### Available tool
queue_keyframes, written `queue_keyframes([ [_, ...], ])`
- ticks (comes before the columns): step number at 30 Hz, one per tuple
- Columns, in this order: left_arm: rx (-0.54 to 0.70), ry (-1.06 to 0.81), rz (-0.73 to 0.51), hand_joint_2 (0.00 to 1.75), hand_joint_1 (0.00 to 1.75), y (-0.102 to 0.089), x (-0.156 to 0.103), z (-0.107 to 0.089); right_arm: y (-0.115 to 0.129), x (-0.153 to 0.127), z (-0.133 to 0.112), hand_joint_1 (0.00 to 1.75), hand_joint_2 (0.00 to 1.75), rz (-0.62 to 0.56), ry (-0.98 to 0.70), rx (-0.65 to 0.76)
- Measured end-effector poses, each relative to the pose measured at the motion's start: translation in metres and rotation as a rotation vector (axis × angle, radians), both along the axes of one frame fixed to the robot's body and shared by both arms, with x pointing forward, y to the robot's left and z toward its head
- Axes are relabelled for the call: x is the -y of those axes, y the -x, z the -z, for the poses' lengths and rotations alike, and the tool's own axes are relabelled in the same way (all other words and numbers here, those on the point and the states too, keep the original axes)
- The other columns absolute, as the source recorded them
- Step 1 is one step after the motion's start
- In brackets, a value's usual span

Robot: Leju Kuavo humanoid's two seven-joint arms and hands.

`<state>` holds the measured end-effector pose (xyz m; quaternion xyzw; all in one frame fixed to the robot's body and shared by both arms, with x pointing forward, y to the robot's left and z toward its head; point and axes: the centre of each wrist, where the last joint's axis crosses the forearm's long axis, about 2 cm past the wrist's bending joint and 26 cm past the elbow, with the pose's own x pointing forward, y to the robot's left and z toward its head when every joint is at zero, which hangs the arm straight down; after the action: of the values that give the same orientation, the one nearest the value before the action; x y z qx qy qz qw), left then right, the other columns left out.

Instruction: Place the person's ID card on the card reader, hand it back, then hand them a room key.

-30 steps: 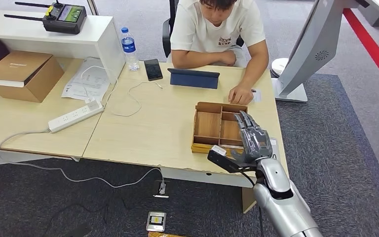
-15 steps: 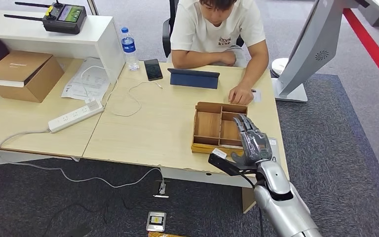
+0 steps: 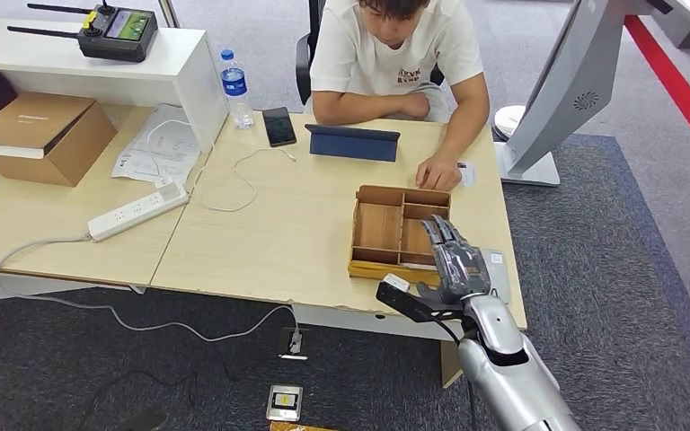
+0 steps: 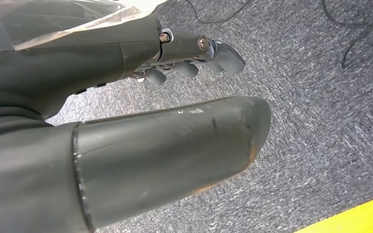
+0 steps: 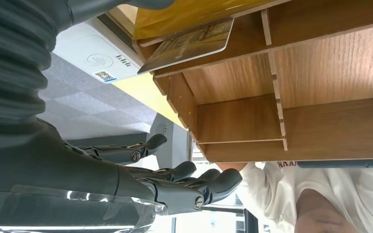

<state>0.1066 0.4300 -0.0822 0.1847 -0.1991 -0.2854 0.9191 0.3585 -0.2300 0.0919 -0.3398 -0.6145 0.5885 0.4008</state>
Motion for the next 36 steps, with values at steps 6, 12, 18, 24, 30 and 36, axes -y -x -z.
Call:
queue_keyframes([
  [6, -0.001, 0.000, 0.002, 0.00, 0.00, 0.000, 0.000, 0.000, 0.000, -0.003, 0.007, 0.00, 1.75, 0.005, -0.006, -0.030],
  [12, -0.001, 0.000, 0.002, 0.00, 0.00, 0.000, 0.000, 0.000, 0.002, -0.005, 0.014, 0.00, 1.75, 0.008, -0.009, -0.062],
  [18, -0.001, 0.001, 0.001, 0.00, 0.00, 0.000, 0.000, 0.000, -0.001, -0.007, 0.014, 0.00, 1.75, 0.016, -0.015, -0.074],
  [24, -0.002, 0.001, 0.002, 0.00, 0.00, 0.000, 0.000, 0.000, -0.002, -0.004, 0.016, 0.00, 1.75, 0.034, -0.025, -0.075],
  [30, -0.003, 0.002, 0.003, 0.00, 0.00, 0.000, 0.000, 0.000, -0.003, -0.001, 0.017, 0.00, 1.75, 0.045, -0.020, -0.082],
  [36, -0.002, 0.002, 0.003, 0.00, 0.00, 0.000, 0.000, 0.000, -0.005, 0.007, 0.018, 0.00, 1.75, 0.073, -0.020, -0.085],
])
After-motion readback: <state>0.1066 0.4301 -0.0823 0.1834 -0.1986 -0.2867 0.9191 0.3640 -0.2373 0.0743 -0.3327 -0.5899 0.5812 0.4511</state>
